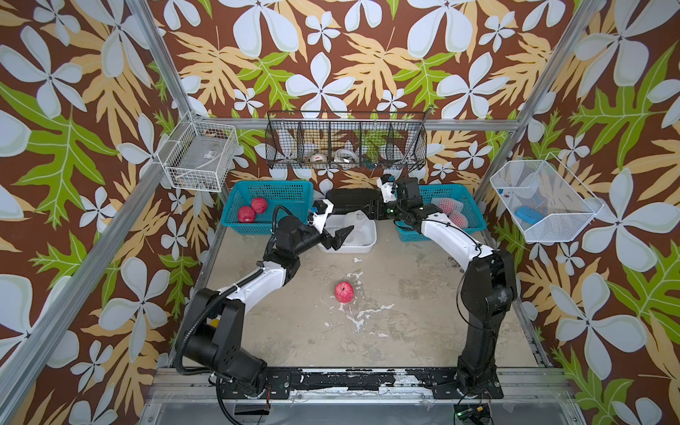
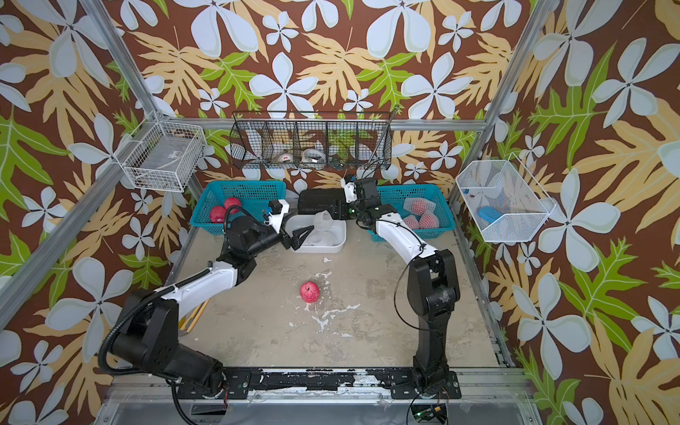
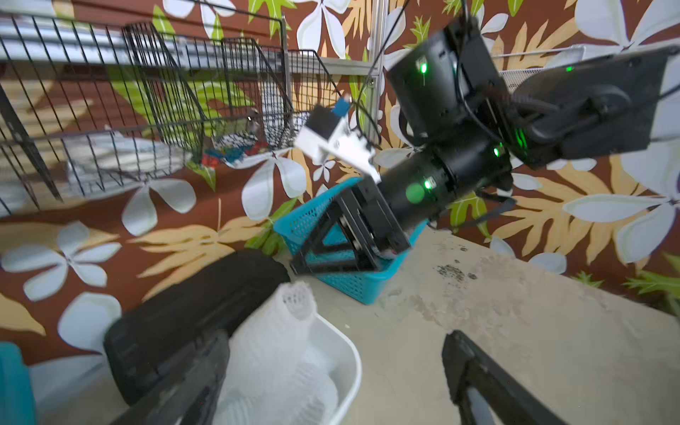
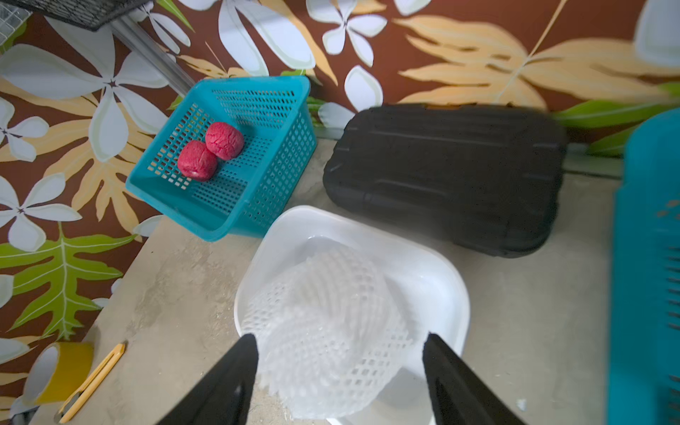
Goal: Remove foam nets from apples
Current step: Place the foam net into the storage box, then pick up the apple from the center of the board.
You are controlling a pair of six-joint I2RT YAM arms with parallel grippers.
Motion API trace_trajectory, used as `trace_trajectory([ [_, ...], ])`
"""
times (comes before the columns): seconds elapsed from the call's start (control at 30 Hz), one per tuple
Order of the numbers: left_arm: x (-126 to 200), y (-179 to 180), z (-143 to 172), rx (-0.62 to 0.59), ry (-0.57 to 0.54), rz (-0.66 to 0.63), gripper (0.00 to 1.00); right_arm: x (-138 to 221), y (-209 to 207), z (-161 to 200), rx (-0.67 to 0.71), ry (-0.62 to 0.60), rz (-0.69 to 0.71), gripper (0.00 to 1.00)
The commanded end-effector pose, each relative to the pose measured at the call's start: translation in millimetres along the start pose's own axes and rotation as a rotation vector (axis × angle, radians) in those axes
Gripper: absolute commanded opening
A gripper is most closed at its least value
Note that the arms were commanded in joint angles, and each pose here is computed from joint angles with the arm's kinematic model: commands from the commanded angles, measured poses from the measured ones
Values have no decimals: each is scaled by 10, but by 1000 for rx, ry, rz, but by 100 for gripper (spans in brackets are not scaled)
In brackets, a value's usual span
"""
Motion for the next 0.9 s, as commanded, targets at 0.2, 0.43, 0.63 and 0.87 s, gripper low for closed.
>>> trace_trajectory([
  [0.2,118,-614,297,119,327,-114,100,466,-136,419,19,73,156,77],
  [0.43,362,-809,799,254,571,-149,100,1183,-42,848,68,-198,41,82],
  [0.63,357,-935,1157,261,665,-112,100,1430,-87,1263,110,-359,-68,85],
  [0.87,357,-964,1410,266,724,-119,100,1425,-126,1513,135,-446,-86,85],
])
Point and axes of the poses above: each gripper's point midway between its finger pads, its own x axis back along the fingers, its own y axis along the line the jaws close on, z = x × y, the point moved 8 cm from there along x, back along the fingers, and after that the axes turned 11 degrees about -x, right-handed, at the moved point
